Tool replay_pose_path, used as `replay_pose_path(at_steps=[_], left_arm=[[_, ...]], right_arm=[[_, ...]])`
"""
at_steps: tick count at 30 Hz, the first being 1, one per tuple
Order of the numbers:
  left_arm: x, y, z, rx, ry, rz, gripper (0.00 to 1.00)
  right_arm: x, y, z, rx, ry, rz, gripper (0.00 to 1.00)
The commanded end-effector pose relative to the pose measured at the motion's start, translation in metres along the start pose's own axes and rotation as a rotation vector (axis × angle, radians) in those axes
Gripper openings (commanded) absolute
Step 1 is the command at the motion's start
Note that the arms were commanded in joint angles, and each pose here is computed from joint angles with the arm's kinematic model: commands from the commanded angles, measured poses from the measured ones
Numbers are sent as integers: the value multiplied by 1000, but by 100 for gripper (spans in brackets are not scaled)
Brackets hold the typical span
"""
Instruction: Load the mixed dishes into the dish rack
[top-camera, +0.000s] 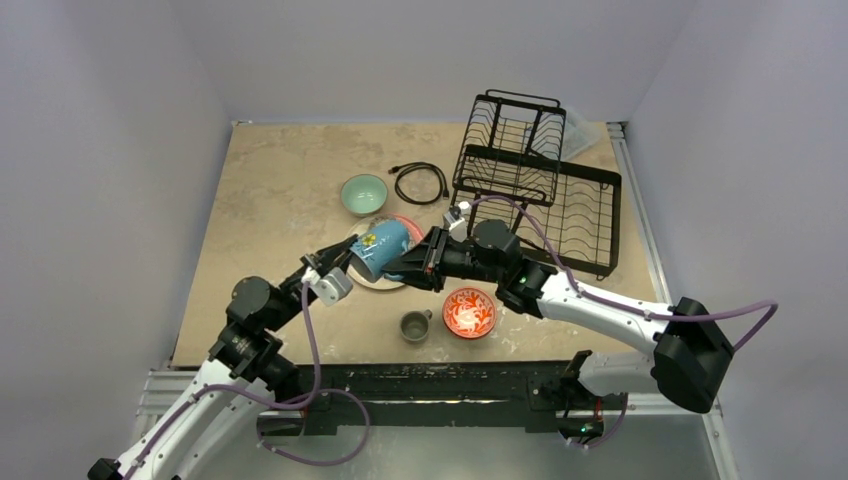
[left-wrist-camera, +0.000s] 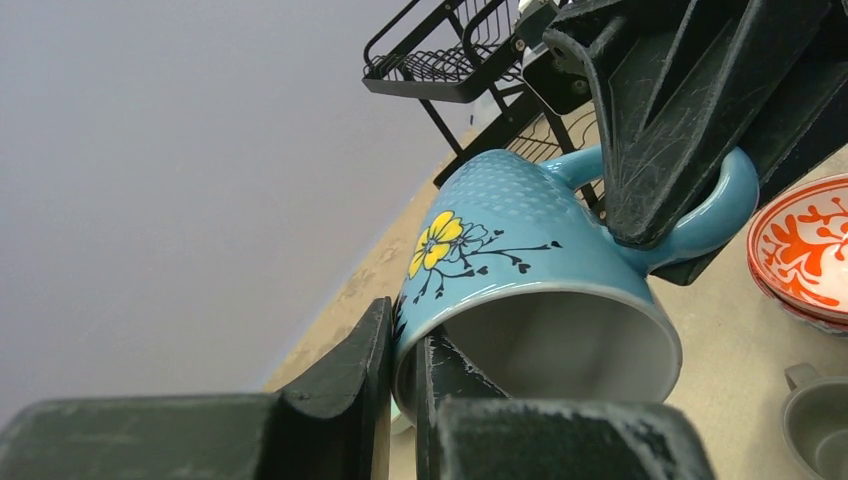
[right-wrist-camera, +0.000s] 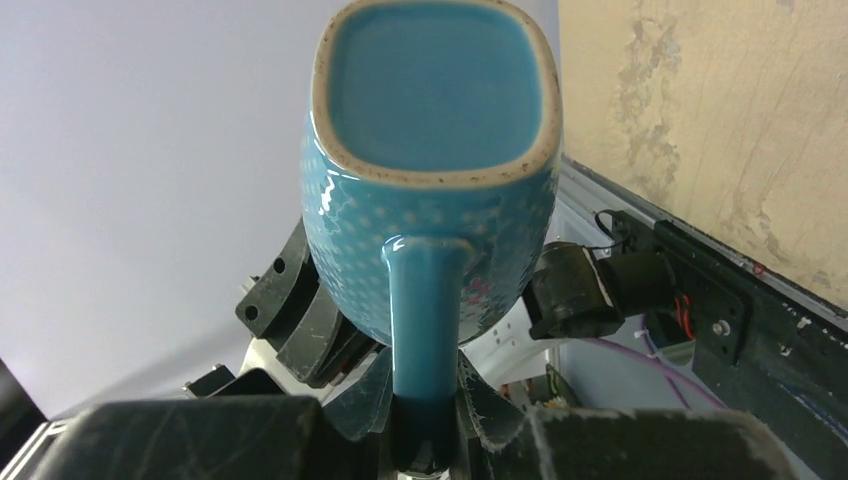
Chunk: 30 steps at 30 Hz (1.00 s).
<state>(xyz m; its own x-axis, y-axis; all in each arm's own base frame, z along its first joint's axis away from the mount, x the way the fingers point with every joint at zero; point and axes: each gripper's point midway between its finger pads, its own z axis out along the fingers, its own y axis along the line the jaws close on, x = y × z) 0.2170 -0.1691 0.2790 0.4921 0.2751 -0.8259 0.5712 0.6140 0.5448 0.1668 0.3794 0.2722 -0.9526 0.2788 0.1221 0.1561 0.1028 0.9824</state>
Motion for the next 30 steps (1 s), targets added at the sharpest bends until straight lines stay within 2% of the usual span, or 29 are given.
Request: replay_pose_path(at_steps=[1,4,6,11,15,17,21,24,27,30], left_arm=[[-46,8,2,0,-147,-46,4],[-46,10,1,-14,-142,-67,30],[-46,15,0,-34,-133,-61,51],[-53,44,-16,-195,-131,-44,88],[-46,91,-38,-463,-53,-112,92],[-40,105,-46,-539,26,-162,92],[-13,119,-51,-630,219,-195,92],[-3,116,-45,-605,298,-205,92],[-9,105,-36,-524,267,-233,92],[-9,98,-31,-482,257,-239,93]], right_arm=[[-8,22,-1,-73,-56,-208,0],[-10,29,-3,-94,-81,-276,0],[-13,35,-8,-111,-109,-332,0],[-36,57,-24,-37,-271,-579,0],[-56,86,-53,57,-415,-831,0],[-55,97,-67,74,-430,-943,0],[-77,123,-127,197,-644,-1127,0],[-107,129,-191,413,-895,-1159,0],[-127,131,-249,580,-1128,-1116,0],[-144,117,-310,814,-1402,-1002,0]])
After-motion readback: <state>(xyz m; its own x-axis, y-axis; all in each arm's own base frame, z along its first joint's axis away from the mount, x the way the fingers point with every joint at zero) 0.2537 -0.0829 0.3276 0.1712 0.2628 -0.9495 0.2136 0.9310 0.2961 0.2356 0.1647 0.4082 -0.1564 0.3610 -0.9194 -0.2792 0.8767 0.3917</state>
